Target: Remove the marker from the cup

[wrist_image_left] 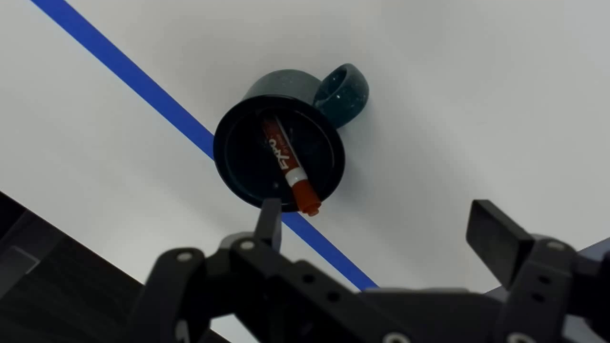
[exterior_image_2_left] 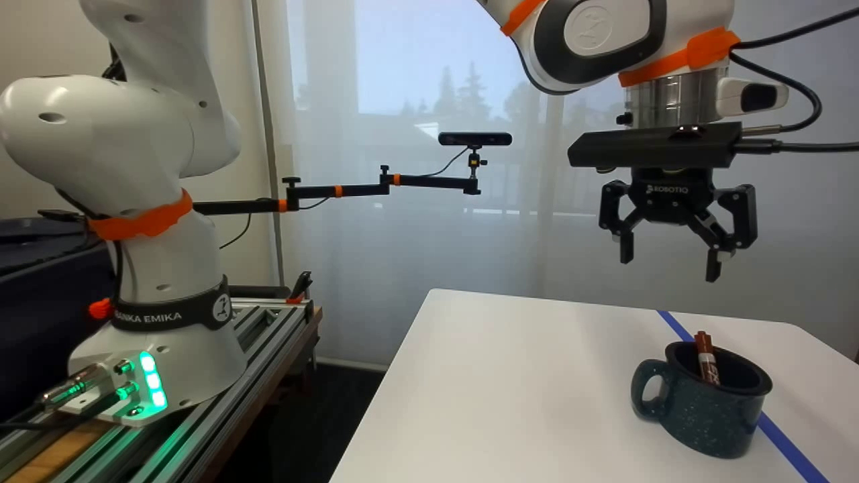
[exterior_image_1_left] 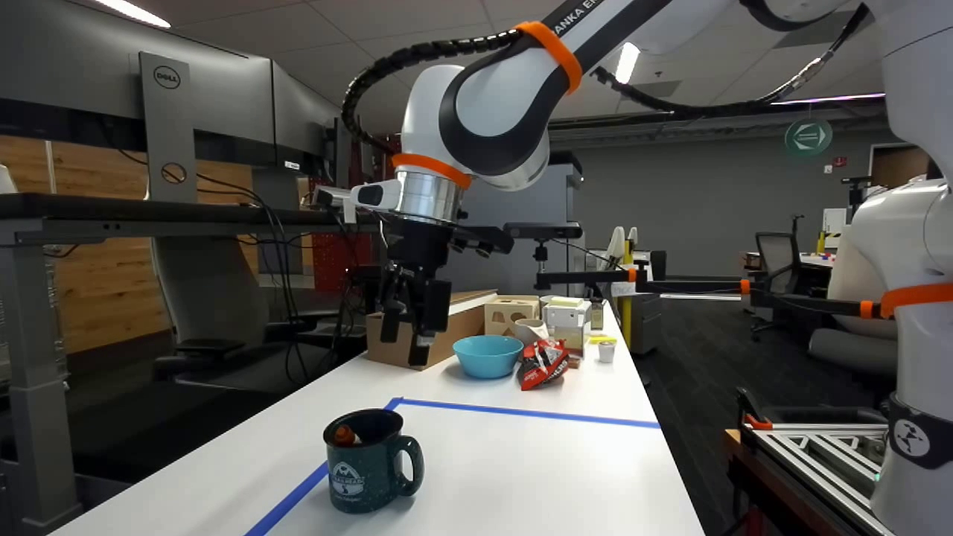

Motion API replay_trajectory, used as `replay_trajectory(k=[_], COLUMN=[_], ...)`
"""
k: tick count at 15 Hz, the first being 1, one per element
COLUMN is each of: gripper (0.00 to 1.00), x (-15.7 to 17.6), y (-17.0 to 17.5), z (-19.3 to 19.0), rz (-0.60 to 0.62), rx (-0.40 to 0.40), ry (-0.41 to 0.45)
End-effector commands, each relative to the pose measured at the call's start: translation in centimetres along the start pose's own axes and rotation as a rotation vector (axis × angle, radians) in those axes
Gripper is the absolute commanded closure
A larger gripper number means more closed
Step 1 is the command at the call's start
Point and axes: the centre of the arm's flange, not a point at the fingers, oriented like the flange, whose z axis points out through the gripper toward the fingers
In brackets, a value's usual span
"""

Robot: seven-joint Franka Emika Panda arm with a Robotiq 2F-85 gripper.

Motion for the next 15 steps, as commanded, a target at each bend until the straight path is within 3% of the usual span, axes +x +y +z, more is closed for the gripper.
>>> replay_trajectory(k=[1,9,15], gripper=[0.0,0.0,0.0], x=[-1.1,-2.6,-1.8], y=[1.1,5.2,6.9], z=[-1.0,0.9,4.5], rz=[-0.14,-0.356,-0.416], rx=[0.009,0.032,0.085], ry=[0.026,0.08,0.126])
